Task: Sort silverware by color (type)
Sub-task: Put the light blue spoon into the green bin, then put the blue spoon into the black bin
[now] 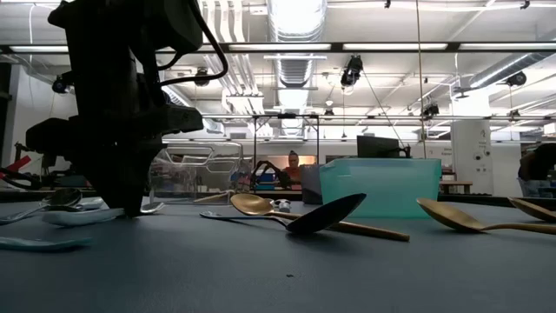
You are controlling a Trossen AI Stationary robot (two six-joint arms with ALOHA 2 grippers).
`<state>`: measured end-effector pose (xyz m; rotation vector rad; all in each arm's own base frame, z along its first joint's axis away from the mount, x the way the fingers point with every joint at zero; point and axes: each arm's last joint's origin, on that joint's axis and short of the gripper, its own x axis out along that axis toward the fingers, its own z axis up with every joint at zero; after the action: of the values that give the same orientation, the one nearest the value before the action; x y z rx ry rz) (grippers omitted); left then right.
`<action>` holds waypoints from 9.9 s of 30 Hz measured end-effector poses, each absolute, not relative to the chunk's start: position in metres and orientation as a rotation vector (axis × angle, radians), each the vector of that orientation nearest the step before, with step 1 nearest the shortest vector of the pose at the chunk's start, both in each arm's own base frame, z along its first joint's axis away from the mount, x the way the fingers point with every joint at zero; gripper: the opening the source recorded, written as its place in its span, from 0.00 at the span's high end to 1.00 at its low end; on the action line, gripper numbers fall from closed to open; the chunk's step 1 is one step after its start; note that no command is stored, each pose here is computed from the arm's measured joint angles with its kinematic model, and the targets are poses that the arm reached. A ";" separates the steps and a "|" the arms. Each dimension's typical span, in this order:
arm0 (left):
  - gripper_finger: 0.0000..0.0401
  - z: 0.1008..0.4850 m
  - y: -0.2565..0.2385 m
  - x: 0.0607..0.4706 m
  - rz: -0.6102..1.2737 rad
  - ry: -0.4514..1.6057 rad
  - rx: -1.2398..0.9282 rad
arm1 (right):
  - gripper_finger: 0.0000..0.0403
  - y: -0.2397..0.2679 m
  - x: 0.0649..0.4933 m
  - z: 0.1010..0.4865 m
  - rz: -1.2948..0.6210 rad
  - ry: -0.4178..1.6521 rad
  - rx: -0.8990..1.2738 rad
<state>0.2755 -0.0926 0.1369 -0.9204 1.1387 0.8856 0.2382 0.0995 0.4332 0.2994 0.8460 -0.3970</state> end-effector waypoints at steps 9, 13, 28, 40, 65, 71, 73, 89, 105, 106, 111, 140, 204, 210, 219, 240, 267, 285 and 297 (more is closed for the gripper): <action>0.98 0.138 -0.093 0.275 0.882 1.143 -0.922 | 0.93 0.100 0.238 0.433 -0.397 0.846 0.299; 0.99 0.145 -0.093 0.271 0.864 1.155 -0.932 | 0.93 0.100 0.238 0.433 -0.398 0.845 0.300; 0.99 0.261 -0.075 0.250 0.695 0.608 -0.692 | 0.93 0.106 0.262 0.442 -0.354 0.600 0.357; 1.00 0.367 -0.075 0.279 0.828 0.253 -0.217 | 0.93 0.098 0.304 0.442 -0.251 0.325 0.144; 1.00 0.404 -0.086 0.316 0.938 0.145 -0.073 | 0.90 0.059 0.336 0.452 -0.515 0.071 -0.056; 1.00 0.409 -0.086 0.318 0.927 0.134 -0.047 | 0.75 0.050 0.341 0.447 -0.537 0.073 -0.015; 1.00 0.410 -0.086 0.318 0.929 0.132 -0.048 | 0.70 0.048 0.344 0.445 -0.512 0.077 -0.013; 1.00 0.410 -0.085 0.318 0.926 0.134 -0.049 | 0.66 0.033 0.359 0.441 -0.474 0.043 -0.012; 0.99 0.411 -0.085 0.318 0.901 0.149 -0.037 | 0.97 0.030 0.360 0.442 -0.488 0.034 -0.043; 0.99 0.411 -0.085 0.318 0.900 0.150 -0.034 | 0.97 0.030 0.360 0.442 -0.489 0.034 -0.044; 0.99 0.412 -0.085 0.318 0.897 0.155 -0.022 | 0.98 0.030 0.360 0.442 -0.492 0.034 -0.042; 0.56 0.420 -0.075 0.298 0.890 0.201 0.007 | 0.98 0.015 0.334 0.455 -0.584 0.064 0.015; 0.65 0.409 -0.016 0.131 0.953 0.357 0.036 | 0.98 -0.077 0.286 0.228 -0.783 0.879 1.107; 0.65 0.404 -0.019 0.138 0.953 0.337 0.019 | 0.98 -0.078 0.287 0.226 -0.800 0.875 1.109; 0.65 0.400 -0.020 0.141 0.950 0.350 0.040 | 0.98 -0.079 0.290 0.228 -0.786 0.824 1.095; 0.65 0.401 -0.020 0.143 0.948 0.332 0.023 | 0.98 -0.080 0.288 0.219 -0.804 0.812 1.025; 0.65 0.401 -0.020 0.143 0.947 0.335 0.027 | 0.98 -0.076 0.287 0.213 -0.782 0.831 0.995; 0.65 0.401 -0.020 0.143 0.946 0.335 0.027 | 0.73 -0.076 0.287 0.213 -0.783 0.830 0.994; 0.65 0.400 -0.021 0.143 0.917 0.359 0.023 | 0.70 -0.078 0.295 0.235 -0.750 0.777 0.992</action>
<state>0.1434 -0.0210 0.4003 0.0233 0.3593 0.9170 0.2951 -0.0779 0.2353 0.9921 0.7766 -0.7498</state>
